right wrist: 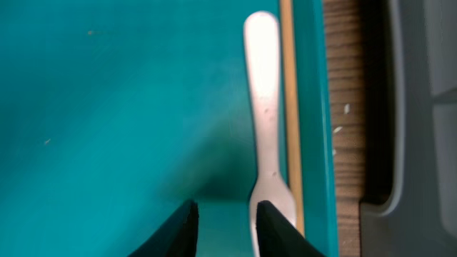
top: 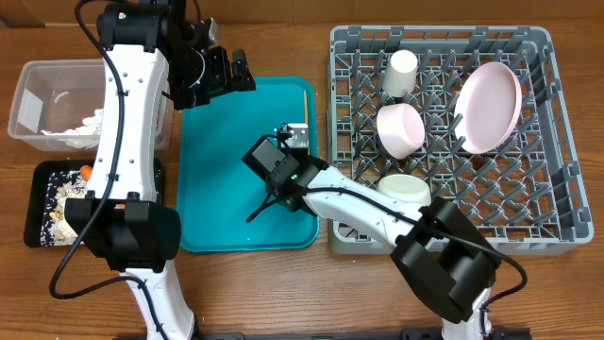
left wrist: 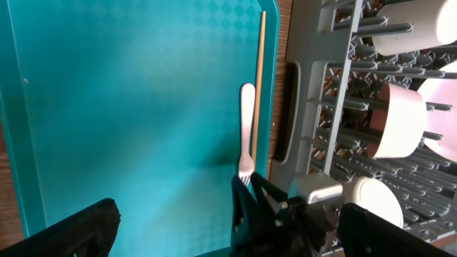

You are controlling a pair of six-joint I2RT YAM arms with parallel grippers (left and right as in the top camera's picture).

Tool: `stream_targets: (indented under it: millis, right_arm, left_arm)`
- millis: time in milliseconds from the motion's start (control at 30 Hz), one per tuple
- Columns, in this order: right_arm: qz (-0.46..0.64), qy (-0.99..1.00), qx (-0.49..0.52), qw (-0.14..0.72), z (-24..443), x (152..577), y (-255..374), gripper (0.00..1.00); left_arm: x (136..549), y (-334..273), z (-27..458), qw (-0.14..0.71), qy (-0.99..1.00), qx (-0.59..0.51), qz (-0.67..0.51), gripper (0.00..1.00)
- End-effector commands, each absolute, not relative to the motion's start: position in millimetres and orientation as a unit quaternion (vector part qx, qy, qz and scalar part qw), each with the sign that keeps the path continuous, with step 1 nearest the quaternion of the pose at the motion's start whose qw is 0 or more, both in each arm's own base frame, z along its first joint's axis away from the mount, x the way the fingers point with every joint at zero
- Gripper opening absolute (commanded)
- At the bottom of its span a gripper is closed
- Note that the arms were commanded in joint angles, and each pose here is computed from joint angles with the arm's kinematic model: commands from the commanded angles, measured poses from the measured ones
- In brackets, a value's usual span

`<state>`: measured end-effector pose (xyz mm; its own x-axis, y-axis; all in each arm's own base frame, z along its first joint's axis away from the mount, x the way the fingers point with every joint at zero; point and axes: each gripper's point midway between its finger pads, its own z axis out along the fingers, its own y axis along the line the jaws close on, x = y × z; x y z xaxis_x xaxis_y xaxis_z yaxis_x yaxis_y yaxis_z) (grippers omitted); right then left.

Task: Sort waste into correct bins and load items into the dishwasher rack
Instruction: 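Lower the right gripper over the white fork handle to grasp it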

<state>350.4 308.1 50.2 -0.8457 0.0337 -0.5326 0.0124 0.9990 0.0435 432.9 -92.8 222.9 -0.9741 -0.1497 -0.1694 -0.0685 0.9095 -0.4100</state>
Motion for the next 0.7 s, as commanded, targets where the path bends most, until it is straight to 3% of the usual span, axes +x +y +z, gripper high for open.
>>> stream_targets:
  millis: [0,367,667]
  right_arm:
    - [-0.013,0.951,0.032,0.308,49.8,366.1,292.0,0.33]
    - [0.010,0.954,0.062,0.293,45.1,387.0,277.0,0.33]
    - [0.046,0.965,0.051,0.254,37.0,376.4,289.8,0.33]
  left_arm:
    - [431.4,-95.4,242.9,0.126,0.969,-0.044,-0.208,1.00]
    - [431.5,-95.4,242.9,0.126,0.969,-0.044,-0.208,1.00]
    - [431.5,-95.4,242.9,0.126,0.969,-0.044,-0.208,1.00]
